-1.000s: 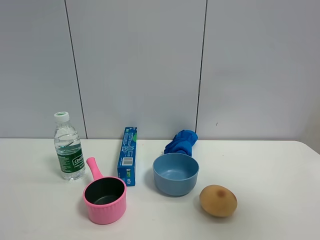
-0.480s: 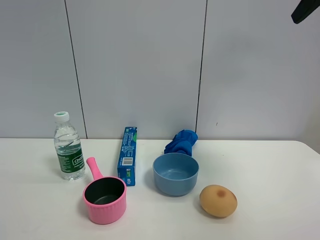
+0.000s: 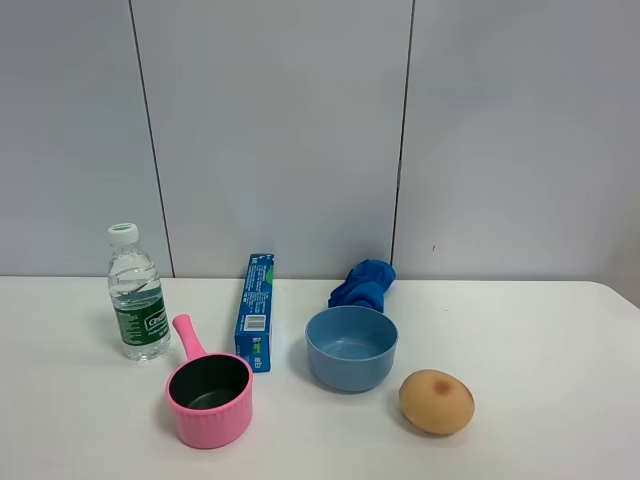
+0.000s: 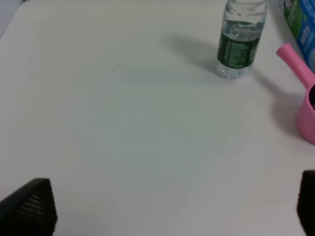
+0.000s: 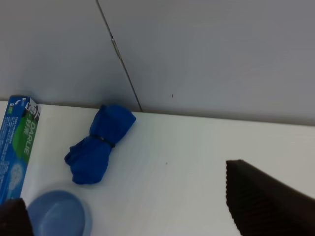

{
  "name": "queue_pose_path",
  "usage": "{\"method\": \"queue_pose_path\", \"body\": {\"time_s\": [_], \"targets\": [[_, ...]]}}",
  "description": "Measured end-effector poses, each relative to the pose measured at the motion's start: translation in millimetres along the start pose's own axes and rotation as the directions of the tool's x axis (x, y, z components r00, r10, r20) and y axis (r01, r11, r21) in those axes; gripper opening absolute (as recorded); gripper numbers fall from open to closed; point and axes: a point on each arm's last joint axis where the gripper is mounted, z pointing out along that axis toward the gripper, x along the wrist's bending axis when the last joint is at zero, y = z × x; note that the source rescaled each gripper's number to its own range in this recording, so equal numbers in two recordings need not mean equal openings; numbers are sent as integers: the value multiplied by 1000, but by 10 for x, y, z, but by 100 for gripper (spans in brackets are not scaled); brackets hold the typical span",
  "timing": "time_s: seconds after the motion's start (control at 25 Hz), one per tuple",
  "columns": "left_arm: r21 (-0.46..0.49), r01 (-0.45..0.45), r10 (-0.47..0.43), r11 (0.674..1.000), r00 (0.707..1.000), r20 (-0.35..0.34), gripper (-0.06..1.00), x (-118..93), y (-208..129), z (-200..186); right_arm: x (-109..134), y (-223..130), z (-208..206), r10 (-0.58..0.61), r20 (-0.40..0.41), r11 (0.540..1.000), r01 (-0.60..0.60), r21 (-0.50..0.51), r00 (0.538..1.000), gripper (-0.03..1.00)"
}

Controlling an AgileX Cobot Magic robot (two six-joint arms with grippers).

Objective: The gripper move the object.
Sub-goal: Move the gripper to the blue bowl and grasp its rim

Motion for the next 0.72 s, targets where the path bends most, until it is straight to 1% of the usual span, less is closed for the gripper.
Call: {"method": "queue_pose_path", "body": {"time_s": [0.12, 0.24, 0.32, 0.48, 0.56, 0.6, 0.72], "targets": [[0, 0, 0, 1000, 1000, 0, 100, 0, 0, 0, 195, -4, 70, -95, 10, 995, 95, 32, 995, 78], [0, 0, 0, 1000, 1000, 0, 100, 0, 0, 0, 369, -23, 155, -153, 8, 986, 152, 64, 988, 78], [0, 0, 0, 1000, 1000, 0, 100, 0, 0, 0, 467, -39, 184, -167, 25, 983, 164, 83, 986, 78], [0, 0, 0, 1000, 1000, 0, 100, 0, 0, 0, 786, -87, 319, -141, 33, 983, 136, 120, 989, 78], [0, 0, 0, 1000, 1000, 0, 100, 0, 0, 0, 979, -139, 518, -102, 27, 982, 96, 162, 994, 78], [0, 0, 0, 1000, 1000, 0, 100, 0, 0, 0, 1092, -176, 636, -99, 17, 978, 94, 187, 995, 78], [0, 0, 0, 1000, 1000, 0, 100, 0, 0, 0, 1393, -346, 1181, -85, -16, 955, 86, 283, 996, 78]]}}
